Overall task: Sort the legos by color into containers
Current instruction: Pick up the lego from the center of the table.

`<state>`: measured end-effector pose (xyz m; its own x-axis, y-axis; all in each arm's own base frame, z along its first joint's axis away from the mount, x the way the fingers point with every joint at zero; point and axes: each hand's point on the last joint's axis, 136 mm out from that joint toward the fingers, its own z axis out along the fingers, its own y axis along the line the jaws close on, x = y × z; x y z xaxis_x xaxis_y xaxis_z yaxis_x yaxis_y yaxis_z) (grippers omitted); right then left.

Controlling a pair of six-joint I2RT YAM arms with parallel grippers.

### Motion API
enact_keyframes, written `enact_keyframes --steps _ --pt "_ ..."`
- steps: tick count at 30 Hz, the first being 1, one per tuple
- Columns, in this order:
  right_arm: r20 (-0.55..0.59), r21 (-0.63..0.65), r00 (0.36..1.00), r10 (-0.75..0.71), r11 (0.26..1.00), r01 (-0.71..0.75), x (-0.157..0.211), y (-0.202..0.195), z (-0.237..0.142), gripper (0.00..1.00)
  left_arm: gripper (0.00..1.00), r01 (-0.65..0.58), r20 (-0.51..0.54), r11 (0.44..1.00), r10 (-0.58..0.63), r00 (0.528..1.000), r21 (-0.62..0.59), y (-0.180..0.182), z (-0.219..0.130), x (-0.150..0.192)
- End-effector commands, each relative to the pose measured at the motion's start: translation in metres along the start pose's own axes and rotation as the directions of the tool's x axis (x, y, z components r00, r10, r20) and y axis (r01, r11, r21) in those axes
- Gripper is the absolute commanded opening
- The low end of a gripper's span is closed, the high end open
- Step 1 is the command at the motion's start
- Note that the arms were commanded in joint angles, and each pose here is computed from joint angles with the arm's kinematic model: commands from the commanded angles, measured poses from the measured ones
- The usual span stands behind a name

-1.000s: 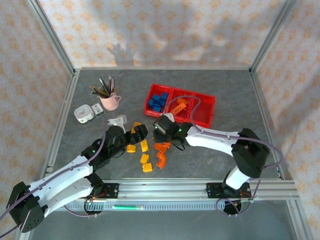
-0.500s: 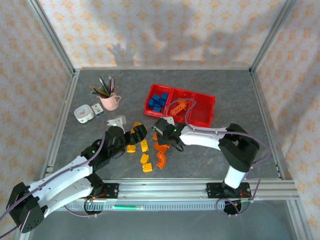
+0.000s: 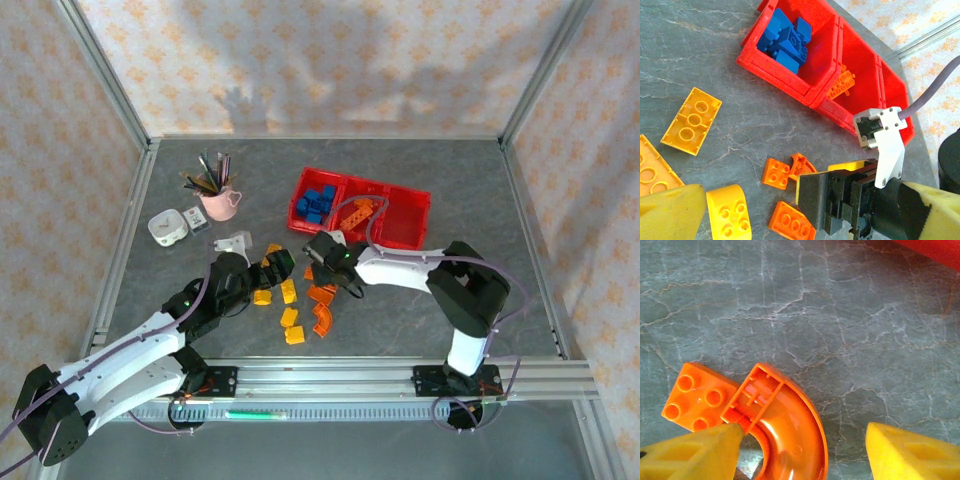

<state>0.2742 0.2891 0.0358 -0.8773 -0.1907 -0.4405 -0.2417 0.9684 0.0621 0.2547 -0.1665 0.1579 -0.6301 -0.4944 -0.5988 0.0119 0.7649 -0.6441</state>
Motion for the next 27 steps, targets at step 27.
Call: enact_keyframes --steps 27 --pt "-0.012 0.027 1.0 -0.001 1.0 0.002 -0.001 -0.006 0.019 0.6 0.99 -0.012 0.019 0.999 0.012 1.0 -0.036 0.008 -0.001 -0.003"
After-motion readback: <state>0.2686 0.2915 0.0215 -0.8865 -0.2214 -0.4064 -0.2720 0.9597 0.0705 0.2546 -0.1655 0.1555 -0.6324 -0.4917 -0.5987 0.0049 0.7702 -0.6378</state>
